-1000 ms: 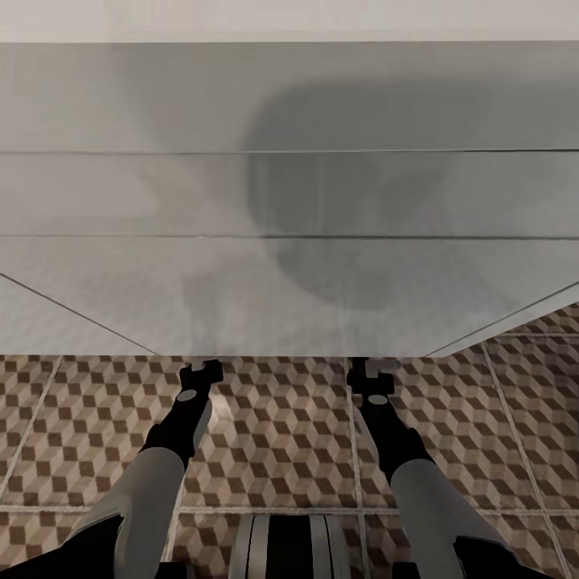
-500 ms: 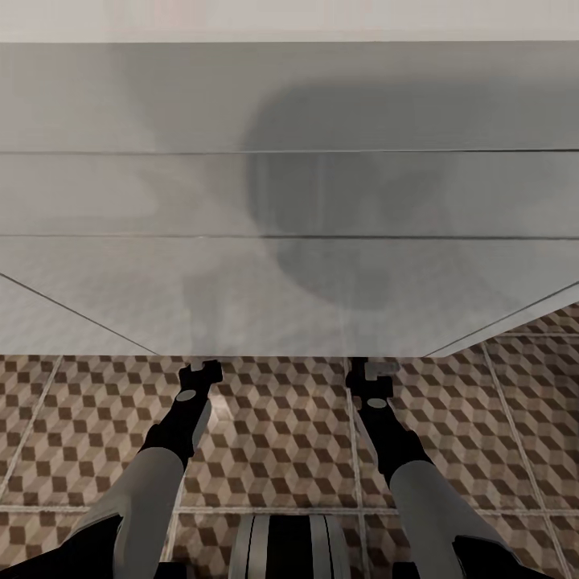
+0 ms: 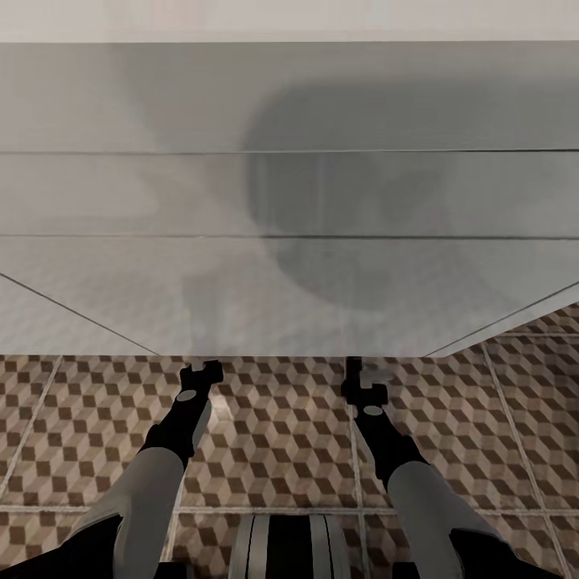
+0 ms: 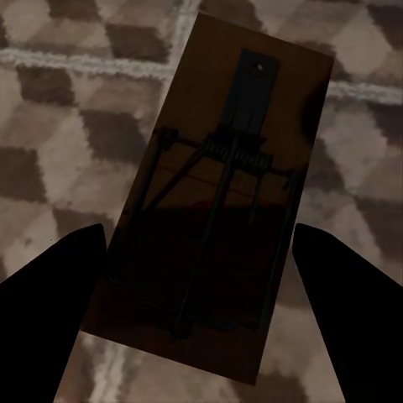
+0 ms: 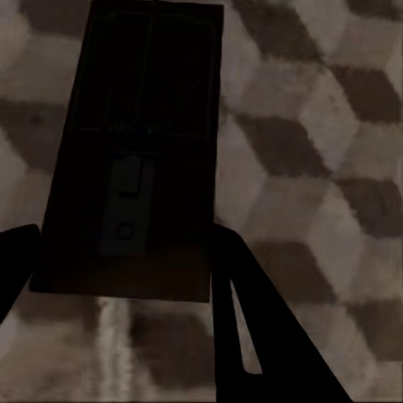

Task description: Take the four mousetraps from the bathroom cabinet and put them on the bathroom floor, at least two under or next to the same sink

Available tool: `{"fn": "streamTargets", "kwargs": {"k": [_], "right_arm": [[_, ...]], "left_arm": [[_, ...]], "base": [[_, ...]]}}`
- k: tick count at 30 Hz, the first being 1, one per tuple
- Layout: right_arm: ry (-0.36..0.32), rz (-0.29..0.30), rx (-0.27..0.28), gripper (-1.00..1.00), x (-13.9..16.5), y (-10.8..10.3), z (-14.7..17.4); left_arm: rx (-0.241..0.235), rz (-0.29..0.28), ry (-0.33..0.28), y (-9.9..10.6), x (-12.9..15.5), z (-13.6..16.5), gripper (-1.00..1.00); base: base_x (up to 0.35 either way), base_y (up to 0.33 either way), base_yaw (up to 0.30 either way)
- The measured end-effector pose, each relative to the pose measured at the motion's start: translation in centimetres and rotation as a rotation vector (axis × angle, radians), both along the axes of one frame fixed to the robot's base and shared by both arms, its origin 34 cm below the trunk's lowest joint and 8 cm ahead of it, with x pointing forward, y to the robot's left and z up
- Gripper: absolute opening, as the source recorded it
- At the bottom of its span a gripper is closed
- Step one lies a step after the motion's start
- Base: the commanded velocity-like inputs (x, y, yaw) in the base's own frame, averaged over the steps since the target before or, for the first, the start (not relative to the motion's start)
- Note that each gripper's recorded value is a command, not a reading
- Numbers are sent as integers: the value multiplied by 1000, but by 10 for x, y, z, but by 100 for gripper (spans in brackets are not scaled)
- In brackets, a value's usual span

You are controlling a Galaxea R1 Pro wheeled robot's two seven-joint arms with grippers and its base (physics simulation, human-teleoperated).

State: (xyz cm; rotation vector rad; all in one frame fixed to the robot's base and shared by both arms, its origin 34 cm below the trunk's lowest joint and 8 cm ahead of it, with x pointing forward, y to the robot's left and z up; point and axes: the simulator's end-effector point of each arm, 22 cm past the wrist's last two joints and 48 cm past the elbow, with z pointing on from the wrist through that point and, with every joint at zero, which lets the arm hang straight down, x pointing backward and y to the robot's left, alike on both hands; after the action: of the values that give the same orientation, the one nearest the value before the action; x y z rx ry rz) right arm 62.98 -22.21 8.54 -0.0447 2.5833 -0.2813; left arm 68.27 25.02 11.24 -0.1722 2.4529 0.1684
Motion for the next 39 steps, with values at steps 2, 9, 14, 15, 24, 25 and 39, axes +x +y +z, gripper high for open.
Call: {"fn": "streamTargets", "kwargs": {"k": [2, 9, 14, 15, 24, 25, 39], "right_arm": [[38, 15, 14, -100, -8, 9, -9], [47, 34, 44, -100, -9, 24, -17], [46, 34, 48, -100, -9, 25, -18], [46, 34, 49, -100, -9, 25, -18], [15, 32, 55, -100, 2, 26, -14], [10, 32, 55, -100, 3, 26, -13], [-8, 28, 74, -100, 23, 31, -8]], "left_arm": [[-1, -1, 1, 0, 0, 0, -100], [-10, -7, 26, -5, -10, -8, -100], [-20, -12, 48, -11, -19, -15, -100], [-20, -12, 49, -11, -19, -15, -100], [-24, -13, 56, -13, -22, -17, -100], [-24, -14, 57, -13, -23, -18, -100], [-31, -16, 71, -16, -28, -22, -100]], "base": [[0, 0, 0], [0, 0, 0], [0, 0, 0], [0, 0, 0], [0, 0, 0], [0, 0, 0], [0, 0, 0]]}}
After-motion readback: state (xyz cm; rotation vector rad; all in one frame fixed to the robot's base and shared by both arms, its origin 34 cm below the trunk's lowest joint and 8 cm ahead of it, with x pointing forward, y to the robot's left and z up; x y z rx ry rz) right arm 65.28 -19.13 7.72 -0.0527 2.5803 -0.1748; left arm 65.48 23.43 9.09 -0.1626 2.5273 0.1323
